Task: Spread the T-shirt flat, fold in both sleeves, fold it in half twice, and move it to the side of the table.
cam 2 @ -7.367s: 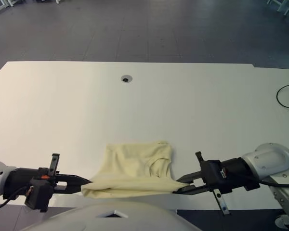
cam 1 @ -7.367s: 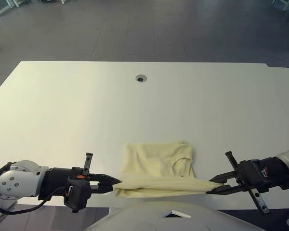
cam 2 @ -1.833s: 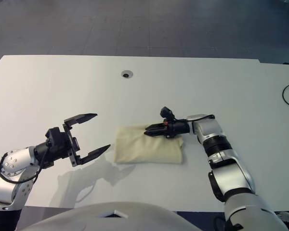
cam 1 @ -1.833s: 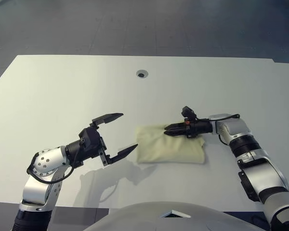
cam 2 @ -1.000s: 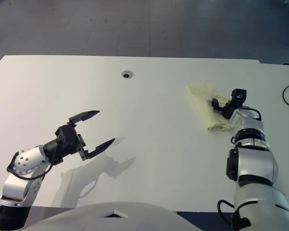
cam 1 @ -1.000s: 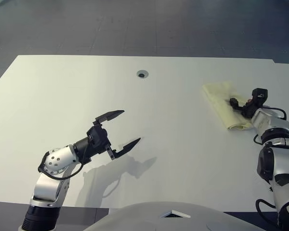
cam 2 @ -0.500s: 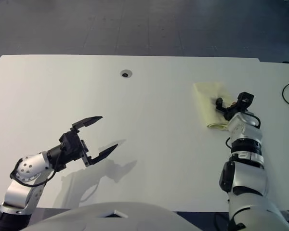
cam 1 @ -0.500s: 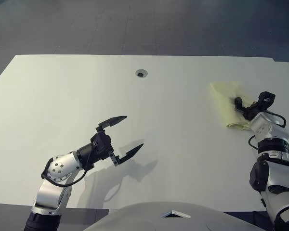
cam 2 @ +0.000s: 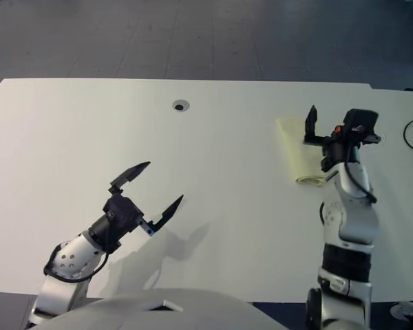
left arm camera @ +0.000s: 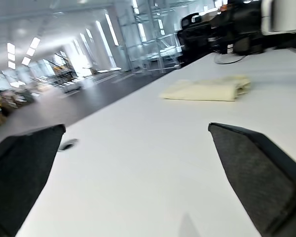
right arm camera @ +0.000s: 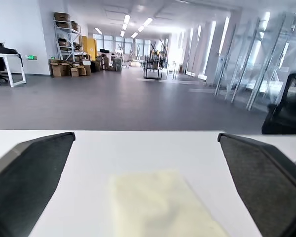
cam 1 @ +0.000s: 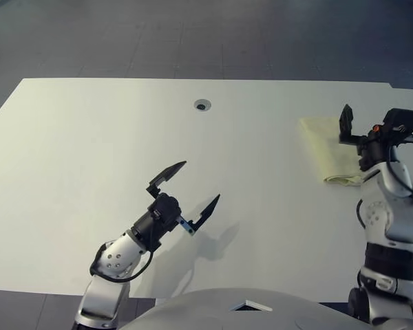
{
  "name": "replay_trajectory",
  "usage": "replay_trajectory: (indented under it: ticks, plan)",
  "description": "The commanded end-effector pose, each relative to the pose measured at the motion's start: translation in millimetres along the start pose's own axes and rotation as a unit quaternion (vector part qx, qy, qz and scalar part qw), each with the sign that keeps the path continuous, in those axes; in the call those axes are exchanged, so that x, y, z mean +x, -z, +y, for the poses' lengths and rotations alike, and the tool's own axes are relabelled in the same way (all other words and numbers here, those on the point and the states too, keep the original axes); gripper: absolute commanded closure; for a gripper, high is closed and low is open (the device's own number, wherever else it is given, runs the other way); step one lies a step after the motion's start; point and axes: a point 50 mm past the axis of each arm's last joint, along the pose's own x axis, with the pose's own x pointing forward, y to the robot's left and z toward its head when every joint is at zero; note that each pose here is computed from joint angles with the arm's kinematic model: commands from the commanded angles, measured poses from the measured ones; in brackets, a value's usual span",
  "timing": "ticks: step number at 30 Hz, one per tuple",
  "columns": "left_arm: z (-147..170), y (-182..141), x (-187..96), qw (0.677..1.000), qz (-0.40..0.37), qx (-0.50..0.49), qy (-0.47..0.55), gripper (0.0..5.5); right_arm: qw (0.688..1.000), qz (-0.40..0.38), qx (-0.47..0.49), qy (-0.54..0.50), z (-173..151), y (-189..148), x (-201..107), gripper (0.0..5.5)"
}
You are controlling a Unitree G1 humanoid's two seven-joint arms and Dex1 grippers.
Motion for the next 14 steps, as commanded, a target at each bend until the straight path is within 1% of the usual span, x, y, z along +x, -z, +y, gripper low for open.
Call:
replay_trajectory:
  ticks: [1,4,8,9,14]
  plan:
    - [-5,13,8,0.997,0.007,0.028,-0.077,0.10,0.996,0.009,0.000,-0.084,54,25,-44,0.13]
    - [-3,21,10,0.991,0.005,0.038,-0.128,0.10,0.992,0.006,-0.004,-0.126,79,42,-72,0.13]
    - [7,26,7,0.981,-0.001,0.059,-0.186,0.10,0.987,-0.028,-0.028,-0.158,96,54,-93,0.13]
    - [9,27,7,0.979,-0.003,0.063,-0.192,0.10,0.985,-0.038,-0.030,-0.164,99,56,-97,0.32]
    - [13,31,5,0.976,-0.011,0.073,-0.207,0.83,0.985,-0.058,-0.021,-0.161,104,70,-98,1.00]
